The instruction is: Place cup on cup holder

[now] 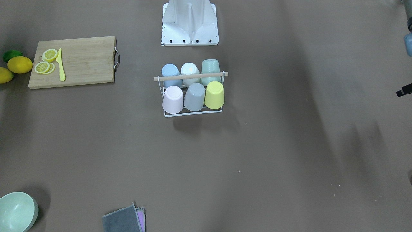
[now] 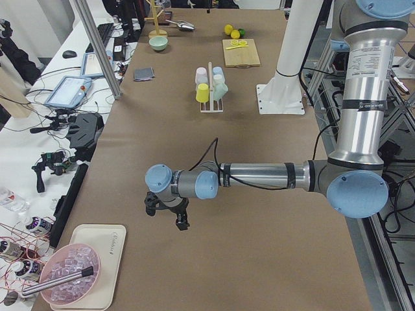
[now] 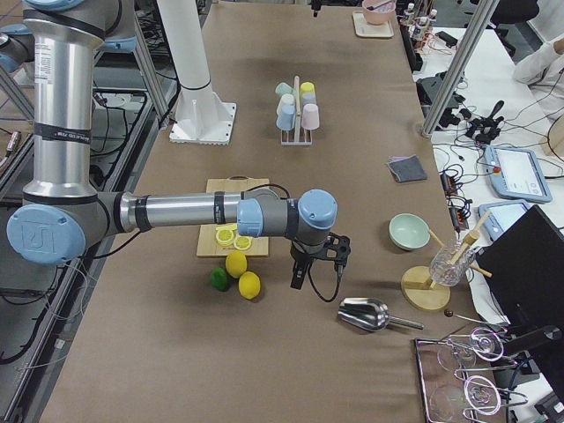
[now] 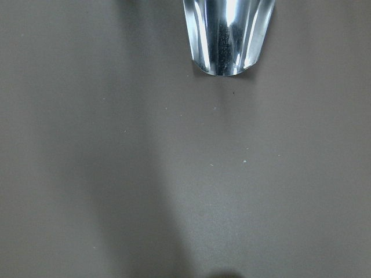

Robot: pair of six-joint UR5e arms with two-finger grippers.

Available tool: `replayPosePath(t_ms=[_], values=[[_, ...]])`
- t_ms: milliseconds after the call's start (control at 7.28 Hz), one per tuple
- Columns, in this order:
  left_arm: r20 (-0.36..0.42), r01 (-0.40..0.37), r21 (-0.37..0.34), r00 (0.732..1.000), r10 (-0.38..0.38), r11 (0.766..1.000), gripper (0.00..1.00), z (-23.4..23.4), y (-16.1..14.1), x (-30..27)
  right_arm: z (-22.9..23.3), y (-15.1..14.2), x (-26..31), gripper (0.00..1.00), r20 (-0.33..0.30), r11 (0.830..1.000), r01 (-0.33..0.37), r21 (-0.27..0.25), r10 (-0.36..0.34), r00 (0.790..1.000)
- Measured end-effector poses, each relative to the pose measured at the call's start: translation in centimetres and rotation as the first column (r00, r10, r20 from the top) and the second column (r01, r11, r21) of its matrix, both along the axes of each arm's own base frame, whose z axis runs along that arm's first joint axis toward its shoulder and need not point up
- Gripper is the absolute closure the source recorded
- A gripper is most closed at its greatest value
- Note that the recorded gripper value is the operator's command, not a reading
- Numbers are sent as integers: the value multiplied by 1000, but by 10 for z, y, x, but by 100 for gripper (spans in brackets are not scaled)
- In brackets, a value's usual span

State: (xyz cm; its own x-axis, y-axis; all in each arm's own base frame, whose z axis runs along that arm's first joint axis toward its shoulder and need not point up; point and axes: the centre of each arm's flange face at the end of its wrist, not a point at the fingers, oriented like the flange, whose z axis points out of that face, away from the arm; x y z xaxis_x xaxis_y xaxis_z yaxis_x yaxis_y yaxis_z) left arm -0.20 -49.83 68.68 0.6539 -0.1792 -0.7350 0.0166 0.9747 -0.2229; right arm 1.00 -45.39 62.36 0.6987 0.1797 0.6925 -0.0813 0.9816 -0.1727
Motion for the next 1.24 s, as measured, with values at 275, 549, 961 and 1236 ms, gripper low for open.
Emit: replayPosePath(t_ms=[275, 549, 961, 1236], values=[[-15, 78, -59, 997, -79, 995, 2, -18, 6, -39, 0, 0, 0, 1, 0, 1000, 0, 0, 0, 1000], [-11, 90, -104, 996, -91, 991, 2, -60, -1, -47, 0, 0, 0, 1, 1, 1000, 0, 0, 0, 1000], [-2, 86, -128, 996, -87, 988, 2, -92, -10, -46, 1, 0, 0, 1, 1, 1000, 0, -2, 0, 1000], [2, 84, -160, 996, -85, 984, 2, -76, 5, -46, 1, 0, 0, 1, 1, 1000, 0, -3, 0, 1000]])
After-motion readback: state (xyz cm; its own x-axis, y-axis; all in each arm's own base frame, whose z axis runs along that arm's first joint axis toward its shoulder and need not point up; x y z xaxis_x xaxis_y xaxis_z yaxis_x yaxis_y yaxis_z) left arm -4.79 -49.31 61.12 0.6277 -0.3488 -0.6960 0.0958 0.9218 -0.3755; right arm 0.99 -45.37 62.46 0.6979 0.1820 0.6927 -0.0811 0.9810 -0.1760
